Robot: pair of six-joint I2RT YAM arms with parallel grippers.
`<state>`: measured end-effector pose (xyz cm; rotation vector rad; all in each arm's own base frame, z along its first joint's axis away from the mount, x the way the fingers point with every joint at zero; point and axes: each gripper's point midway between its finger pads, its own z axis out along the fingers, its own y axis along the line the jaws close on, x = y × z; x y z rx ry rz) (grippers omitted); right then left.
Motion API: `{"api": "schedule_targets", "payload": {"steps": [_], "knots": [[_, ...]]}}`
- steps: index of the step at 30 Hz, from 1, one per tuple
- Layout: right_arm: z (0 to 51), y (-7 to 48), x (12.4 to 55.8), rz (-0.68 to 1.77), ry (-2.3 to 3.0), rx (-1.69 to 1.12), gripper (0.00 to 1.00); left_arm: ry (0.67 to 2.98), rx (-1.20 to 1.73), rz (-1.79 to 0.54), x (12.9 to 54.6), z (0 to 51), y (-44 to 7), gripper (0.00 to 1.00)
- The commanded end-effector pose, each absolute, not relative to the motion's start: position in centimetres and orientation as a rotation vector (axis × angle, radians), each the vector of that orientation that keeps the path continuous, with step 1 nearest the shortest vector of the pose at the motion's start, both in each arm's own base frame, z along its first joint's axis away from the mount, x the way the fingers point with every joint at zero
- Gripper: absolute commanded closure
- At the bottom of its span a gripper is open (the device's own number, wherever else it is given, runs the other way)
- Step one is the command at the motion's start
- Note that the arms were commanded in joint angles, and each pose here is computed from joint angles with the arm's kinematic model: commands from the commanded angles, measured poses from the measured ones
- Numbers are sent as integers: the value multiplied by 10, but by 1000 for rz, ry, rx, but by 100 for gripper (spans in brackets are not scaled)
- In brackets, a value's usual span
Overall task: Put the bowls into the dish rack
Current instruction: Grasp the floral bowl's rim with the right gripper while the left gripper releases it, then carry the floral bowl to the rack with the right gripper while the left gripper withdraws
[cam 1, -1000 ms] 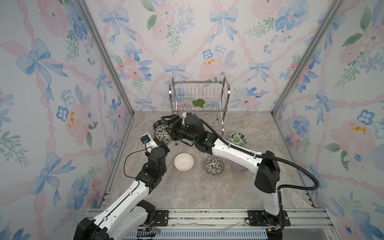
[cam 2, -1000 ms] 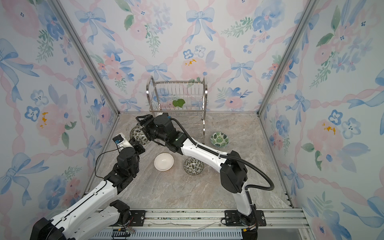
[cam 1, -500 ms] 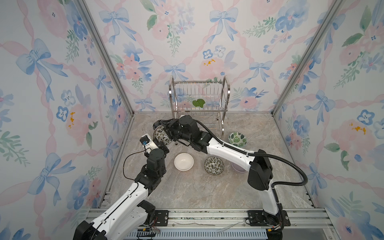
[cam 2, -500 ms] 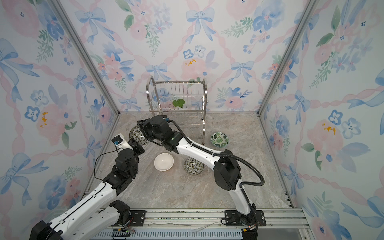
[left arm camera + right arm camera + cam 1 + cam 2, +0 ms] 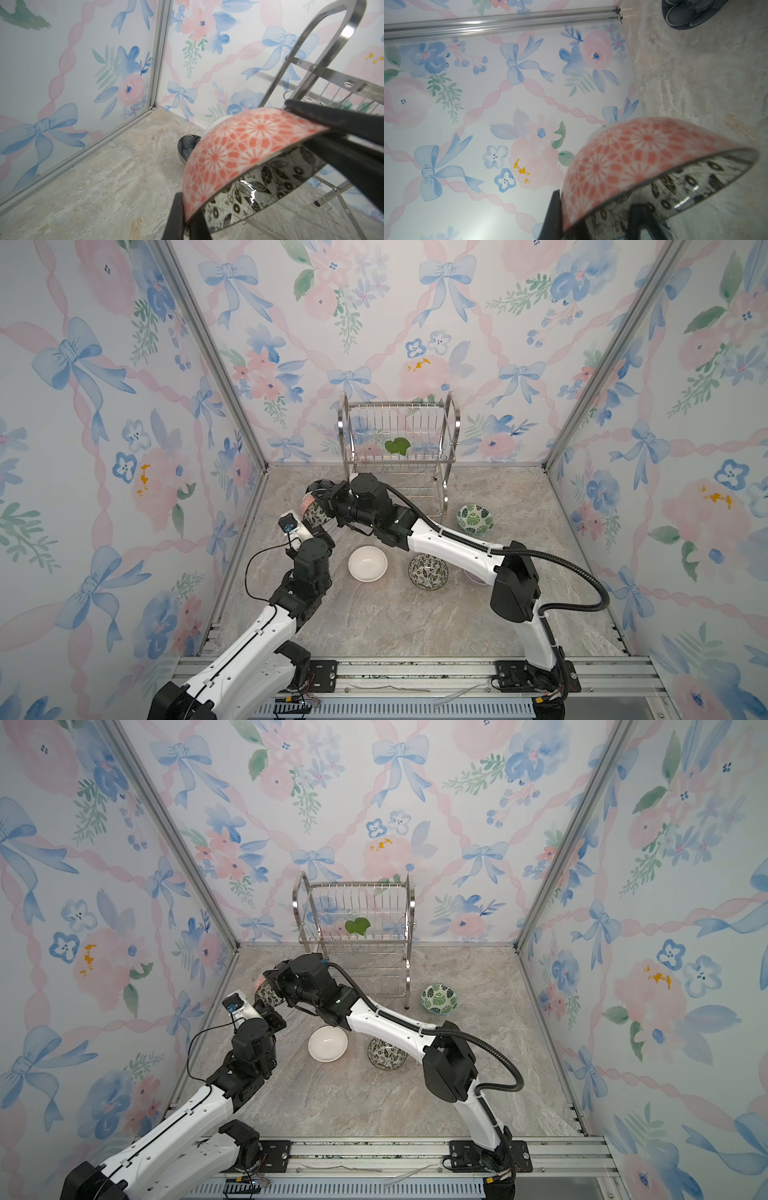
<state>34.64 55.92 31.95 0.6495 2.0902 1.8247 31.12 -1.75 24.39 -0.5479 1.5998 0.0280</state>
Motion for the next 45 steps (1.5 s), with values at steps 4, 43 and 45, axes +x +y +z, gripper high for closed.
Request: {"api": "schedule_targets", "payload": {"steps": [4, 43, 45], "knots": [[301, 546, 368, 1709, 2078, 585, 100, 1496, -558, -92, 311, 276, -26, 94], [277, 419, 342, 1307, 1944, -341, 100, 1834, 54, -310, 329, 311, -112, 2], [272, 413, 349, 1294, 1922, -377, 100, 1807, 100, -257, 332, 323, -112, 2]]}}
